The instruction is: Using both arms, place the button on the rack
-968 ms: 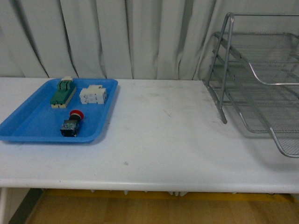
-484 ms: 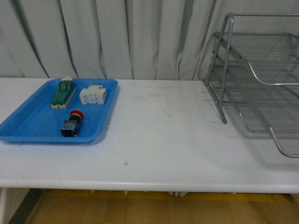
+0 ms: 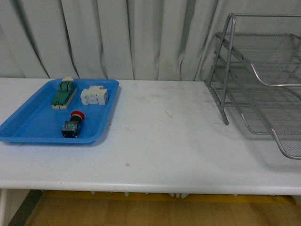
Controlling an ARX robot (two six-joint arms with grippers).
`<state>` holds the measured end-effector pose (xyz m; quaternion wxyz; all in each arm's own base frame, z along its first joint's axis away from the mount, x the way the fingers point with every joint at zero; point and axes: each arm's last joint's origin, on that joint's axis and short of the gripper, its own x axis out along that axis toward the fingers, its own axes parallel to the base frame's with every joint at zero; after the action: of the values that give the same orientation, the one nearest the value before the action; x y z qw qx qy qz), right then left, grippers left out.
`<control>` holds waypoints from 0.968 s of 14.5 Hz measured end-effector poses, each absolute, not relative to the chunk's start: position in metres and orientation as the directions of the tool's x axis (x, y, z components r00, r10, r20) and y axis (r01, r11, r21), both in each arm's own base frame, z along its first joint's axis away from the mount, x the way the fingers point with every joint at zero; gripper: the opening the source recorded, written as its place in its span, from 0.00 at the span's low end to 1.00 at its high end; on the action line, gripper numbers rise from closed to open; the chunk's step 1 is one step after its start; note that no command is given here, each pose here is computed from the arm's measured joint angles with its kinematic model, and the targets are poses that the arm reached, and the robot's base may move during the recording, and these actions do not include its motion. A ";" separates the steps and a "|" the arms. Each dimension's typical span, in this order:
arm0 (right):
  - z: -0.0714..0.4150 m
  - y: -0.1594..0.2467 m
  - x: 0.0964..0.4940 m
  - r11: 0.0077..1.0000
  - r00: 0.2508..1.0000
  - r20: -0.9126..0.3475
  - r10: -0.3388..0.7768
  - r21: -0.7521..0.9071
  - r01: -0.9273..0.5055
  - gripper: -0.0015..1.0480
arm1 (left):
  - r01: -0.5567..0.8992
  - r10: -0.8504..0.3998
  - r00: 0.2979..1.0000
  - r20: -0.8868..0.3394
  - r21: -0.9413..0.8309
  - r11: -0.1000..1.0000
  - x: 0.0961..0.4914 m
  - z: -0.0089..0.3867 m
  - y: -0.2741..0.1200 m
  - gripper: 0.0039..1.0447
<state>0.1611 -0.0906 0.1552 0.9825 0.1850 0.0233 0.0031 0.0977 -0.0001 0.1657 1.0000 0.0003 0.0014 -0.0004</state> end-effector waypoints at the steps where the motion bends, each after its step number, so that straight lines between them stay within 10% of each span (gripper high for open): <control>1: 0.159 -0.074 0.154 0.985 0.999 -0.034 0.007 0.170 -0.001 0.31 | 0.001 -0.001 1.000 -0.003 0.001 1.000 0.098 0.166 0.000 0.94; 4: 0.163 -0.043 0.140 0.999 1.000 -0.017 0.005 0.031 -0.004 0.02 | 0.001 -0.001 1.000 -0.002 0.000 1.000 0.098 0.166 0.000 0.94; 14: 0.170 0.001 0.114 1.000 1.000 0.009 0.006 0.006 -0.006 0.02 | 0.001 -0.001 1.000 -0.002 0.001 1.000 0.098 0.166 0.000 0.94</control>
<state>0.1140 0.0005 0.1699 1.0000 0.0028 -0.0043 0.0029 0.0977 -0.0001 0.1657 1.0000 0.0003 0.0012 -0.0004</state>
